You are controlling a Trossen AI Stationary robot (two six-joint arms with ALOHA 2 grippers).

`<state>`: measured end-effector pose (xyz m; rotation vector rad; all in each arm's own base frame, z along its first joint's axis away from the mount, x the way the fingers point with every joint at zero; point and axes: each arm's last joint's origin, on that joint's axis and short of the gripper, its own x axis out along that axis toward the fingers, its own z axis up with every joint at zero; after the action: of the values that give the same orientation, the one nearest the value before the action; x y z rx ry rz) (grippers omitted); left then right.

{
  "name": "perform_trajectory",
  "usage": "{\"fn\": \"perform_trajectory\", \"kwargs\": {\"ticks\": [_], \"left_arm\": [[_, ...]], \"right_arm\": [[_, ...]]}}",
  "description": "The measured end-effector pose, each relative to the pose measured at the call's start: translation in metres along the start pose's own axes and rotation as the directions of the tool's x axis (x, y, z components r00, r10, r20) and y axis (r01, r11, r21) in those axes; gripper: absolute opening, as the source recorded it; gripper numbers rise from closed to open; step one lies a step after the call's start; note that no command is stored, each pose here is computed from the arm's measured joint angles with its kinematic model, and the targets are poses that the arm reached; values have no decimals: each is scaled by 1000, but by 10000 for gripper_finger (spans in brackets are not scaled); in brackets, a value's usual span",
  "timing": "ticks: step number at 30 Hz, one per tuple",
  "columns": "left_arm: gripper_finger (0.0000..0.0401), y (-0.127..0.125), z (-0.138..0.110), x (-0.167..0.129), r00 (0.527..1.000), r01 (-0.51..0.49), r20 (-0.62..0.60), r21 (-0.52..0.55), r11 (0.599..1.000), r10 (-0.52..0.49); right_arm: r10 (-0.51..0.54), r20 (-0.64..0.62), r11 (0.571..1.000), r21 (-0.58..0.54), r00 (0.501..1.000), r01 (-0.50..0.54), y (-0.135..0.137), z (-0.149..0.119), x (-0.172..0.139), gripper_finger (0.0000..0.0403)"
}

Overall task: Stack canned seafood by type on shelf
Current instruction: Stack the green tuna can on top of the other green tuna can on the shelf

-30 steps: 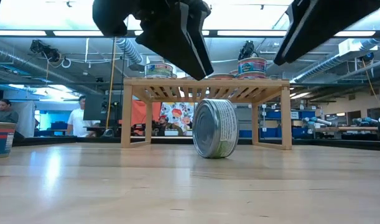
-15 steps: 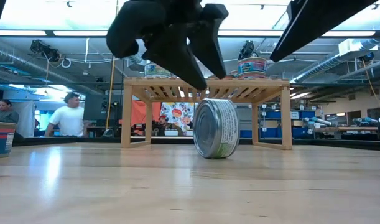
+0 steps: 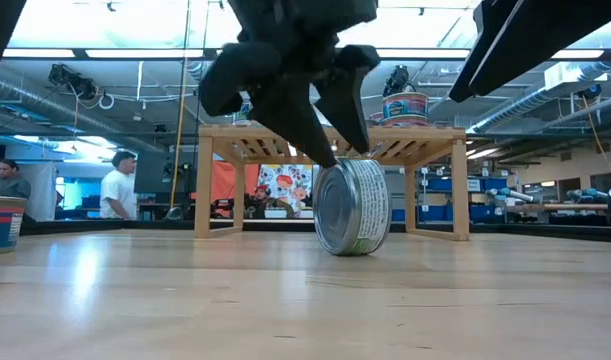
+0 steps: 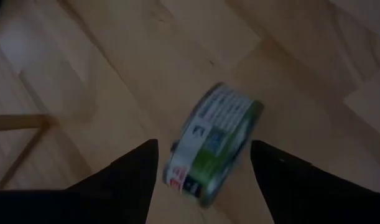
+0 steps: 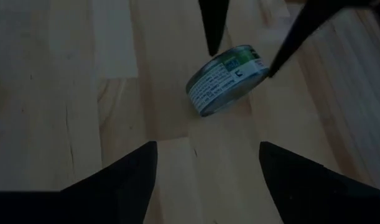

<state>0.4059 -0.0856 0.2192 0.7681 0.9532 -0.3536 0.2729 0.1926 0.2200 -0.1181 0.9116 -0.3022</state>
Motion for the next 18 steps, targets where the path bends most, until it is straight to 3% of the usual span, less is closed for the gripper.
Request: {"fn": "perform_trajectory", "kwargs": {"ticks": [18], "left_arm": [[245, 4, -8, 20, 998, 48, -32, 9, 999, -47]], "right_arm": [[-1, -7, 1000, -4, 1000, 1, -1, 0, 0, 288]]}}
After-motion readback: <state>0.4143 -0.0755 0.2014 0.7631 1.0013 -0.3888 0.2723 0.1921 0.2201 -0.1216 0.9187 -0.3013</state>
